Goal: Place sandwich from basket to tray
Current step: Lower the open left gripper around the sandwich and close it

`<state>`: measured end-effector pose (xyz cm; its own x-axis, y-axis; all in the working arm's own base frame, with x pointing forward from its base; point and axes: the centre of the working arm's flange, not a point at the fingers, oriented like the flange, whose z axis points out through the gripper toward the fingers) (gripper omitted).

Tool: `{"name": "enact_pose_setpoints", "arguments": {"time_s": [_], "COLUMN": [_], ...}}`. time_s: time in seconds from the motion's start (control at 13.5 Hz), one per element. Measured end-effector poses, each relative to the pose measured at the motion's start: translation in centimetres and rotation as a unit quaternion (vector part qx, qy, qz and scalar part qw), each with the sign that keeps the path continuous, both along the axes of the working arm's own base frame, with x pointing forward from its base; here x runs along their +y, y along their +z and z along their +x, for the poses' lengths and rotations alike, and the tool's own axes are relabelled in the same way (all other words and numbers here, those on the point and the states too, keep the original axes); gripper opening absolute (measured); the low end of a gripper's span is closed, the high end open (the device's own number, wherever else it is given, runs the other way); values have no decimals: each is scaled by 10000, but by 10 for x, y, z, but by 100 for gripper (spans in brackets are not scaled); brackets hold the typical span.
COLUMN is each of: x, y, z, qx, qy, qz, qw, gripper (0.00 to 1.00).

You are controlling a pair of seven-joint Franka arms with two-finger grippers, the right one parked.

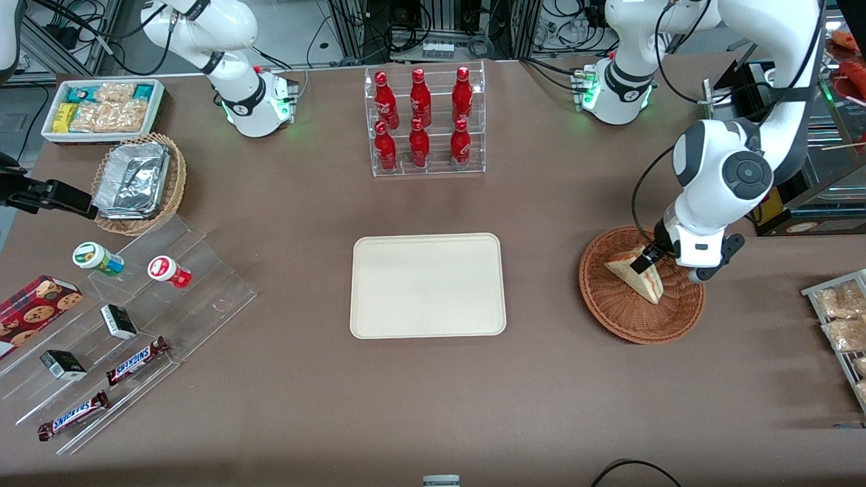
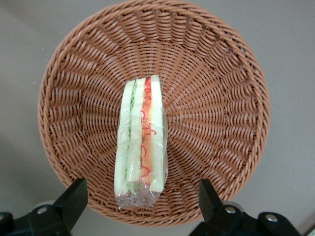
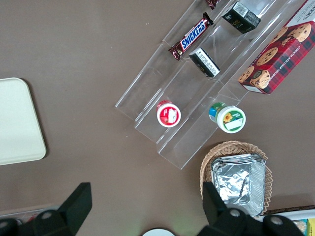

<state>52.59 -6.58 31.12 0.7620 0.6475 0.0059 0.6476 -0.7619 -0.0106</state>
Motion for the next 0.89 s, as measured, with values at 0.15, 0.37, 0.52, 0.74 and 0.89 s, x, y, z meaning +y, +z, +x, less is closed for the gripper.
{"name": "enact_pose_setpoints", "arguments": {"time_s": [0.15, 0.37, 0.52, 0.74, 0.89], "x": [-1, -2, -1, -1, 0], "y": [-14, -35, -49, -64, -67], "z": [-5, -13, -18, -21, -21], "qx": [-19, -107, -112, -101, -96], "qy": [-4, -3, 1, 215, 344], "qz": [-8, -31, -39, -47, -47], "qw": [10000, 9999, 9999, 9997, 9994], "gripper": [100, 100, 100, 92, 74]}}
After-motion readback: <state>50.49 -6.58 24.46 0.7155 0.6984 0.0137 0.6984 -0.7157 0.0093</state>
